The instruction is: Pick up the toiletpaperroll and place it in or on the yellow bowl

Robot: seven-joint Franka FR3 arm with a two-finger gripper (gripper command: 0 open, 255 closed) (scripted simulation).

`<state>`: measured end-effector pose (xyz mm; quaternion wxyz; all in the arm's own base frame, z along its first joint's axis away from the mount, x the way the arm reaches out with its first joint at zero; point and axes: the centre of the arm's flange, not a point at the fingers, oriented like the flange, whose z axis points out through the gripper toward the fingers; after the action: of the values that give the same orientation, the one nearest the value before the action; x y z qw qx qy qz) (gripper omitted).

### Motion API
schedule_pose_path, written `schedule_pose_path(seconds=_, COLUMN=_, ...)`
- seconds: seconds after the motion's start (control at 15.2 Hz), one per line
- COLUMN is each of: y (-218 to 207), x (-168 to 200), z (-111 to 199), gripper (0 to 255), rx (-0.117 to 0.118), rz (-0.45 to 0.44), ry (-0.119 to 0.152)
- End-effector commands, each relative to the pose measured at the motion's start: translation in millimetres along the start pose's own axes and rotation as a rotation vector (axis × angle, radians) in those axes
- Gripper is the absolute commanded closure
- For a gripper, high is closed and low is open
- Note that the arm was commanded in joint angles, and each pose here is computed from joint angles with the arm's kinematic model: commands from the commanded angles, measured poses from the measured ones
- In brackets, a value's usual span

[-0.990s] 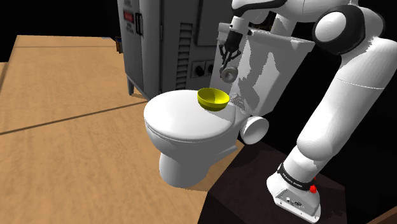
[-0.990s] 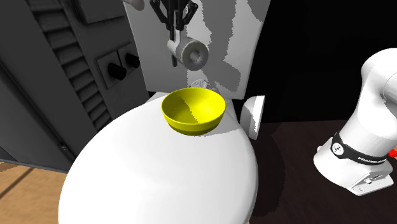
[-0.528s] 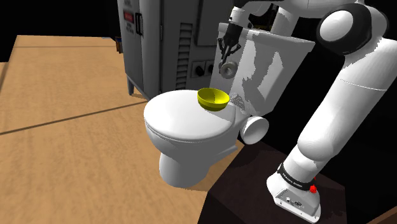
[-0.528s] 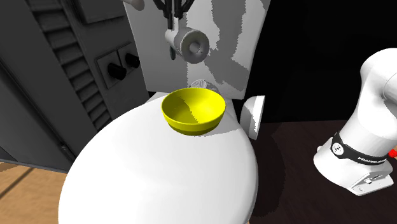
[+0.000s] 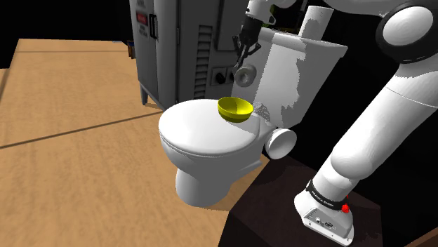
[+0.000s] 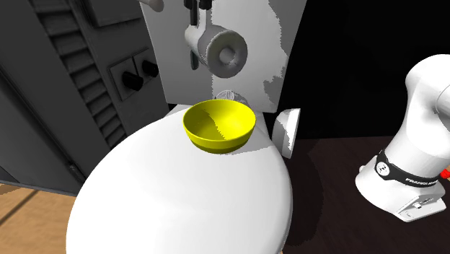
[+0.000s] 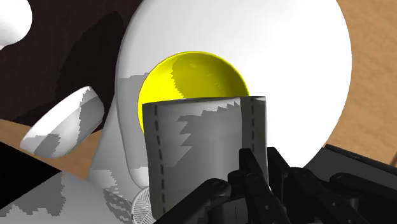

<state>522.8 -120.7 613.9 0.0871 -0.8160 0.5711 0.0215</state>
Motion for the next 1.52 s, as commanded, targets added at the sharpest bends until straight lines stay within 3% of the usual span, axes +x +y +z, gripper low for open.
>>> schedule_pose_path(seconds=0.0, y=-7, x=-27, z=-1, gripper=255, rx=0.0, rz=0.001, ry=0.001)
schedule_pose_path(seconds=1.45, y=7, x=-12, z=110, gripper=255, rx=0.0, rz=0.001, ry=0.001)
